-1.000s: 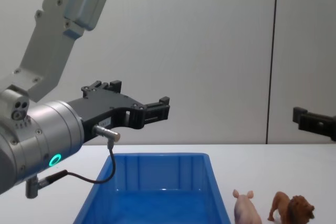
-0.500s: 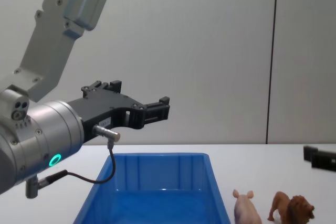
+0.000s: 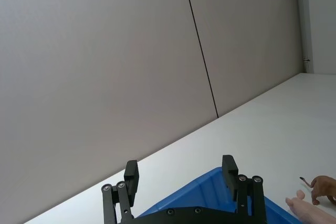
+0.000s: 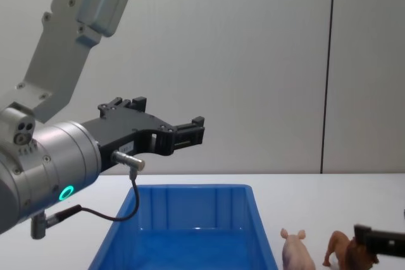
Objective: Pick up the two dolls from the table and place them into the box.
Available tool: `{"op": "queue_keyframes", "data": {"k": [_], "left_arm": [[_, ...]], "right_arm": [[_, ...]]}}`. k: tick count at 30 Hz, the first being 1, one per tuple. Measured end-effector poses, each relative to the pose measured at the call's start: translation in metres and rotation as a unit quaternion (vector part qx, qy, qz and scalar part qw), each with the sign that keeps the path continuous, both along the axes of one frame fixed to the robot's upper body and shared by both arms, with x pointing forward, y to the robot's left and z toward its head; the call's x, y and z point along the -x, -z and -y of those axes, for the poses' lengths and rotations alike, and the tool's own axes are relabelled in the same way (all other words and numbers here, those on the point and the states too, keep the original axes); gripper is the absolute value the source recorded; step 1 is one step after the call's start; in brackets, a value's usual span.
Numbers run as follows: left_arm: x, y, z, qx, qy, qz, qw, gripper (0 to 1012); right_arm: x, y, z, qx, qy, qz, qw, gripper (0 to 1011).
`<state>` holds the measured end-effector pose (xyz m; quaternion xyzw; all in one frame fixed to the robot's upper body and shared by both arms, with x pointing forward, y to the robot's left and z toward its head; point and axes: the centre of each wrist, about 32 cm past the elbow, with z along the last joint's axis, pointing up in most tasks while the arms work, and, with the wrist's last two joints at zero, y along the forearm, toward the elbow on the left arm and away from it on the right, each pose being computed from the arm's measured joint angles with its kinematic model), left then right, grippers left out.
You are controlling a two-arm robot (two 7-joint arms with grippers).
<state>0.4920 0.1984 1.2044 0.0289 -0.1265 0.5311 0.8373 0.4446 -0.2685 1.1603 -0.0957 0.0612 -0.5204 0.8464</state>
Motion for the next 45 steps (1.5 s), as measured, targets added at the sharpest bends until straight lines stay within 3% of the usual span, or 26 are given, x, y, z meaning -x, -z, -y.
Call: {"op": "queue_keyframes", "data": {"k": [12,26,33,45], "left_arm": [[0.0,0.0,0.0,0.0,0.0,0.0,1.0,1001],[0.0,0.0,0.0,0.0,0.0,0.0,1.0,1001],[0.0,0.0,0.0,0.0,0.0,0.0,1.0,1001],[0.0,0.0,0.0,0.0,0.0,0.0,1.0,1001]], "right_arm": [[-0.003,0.012,-0.007,0.001,-0.002,-0.024,0.9997,1001],[-0.009,0.021,-0.012,-0.004,0.002,-0.028,0.9996,996],[-0.012,0.026,-0.016,-0.009,-0.005,-0.033,0.9994,836],[-0.015,0.029,-0.018,-0.018,-0.008,-0.028,0.9994,444]]}}
